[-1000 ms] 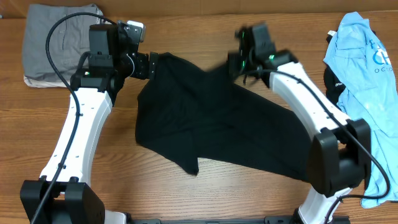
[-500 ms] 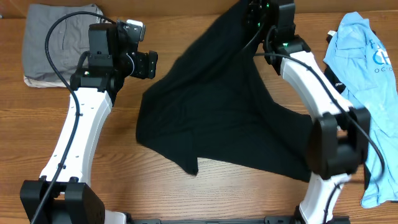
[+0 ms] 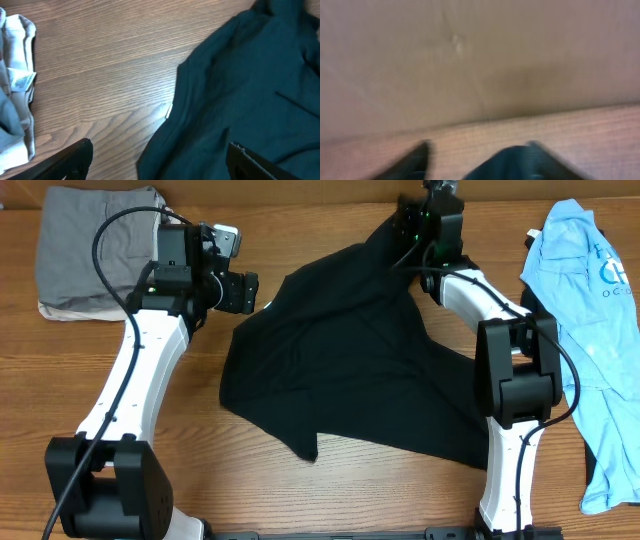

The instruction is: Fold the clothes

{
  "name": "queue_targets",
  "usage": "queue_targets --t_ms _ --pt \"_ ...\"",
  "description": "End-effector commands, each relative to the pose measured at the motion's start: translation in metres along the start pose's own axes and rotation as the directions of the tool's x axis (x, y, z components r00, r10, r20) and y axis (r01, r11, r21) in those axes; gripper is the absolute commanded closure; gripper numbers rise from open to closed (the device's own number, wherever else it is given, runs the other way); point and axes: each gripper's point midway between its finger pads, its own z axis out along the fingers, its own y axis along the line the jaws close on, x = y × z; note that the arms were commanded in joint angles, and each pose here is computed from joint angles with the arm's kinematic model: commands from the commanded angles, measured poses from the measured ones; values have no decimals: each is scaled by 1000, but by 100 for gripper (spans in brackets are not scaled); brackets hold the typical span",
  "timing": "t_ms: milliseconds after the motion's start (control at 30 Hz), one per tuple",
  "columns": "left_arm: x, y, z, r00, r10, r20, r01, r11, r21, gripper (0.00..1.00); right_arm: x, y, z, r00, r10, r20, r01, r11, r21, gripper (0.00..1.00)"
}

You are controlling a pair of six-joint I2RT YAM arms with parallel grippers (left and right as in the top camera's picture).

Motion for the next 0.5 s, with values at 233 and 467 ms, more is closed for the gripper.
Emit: queue_targets --t_ms 233,467 --pt "-12 -4 -6 1000 -9 24 9 1000 3 11 -91 42 -165 958 17 -286 -19 1000 -7 0" --pt "-6 -4 -6 1000 -15 1 15 1000 3 9 -113 12 -318 914 203 -352 -141 971 194 0"
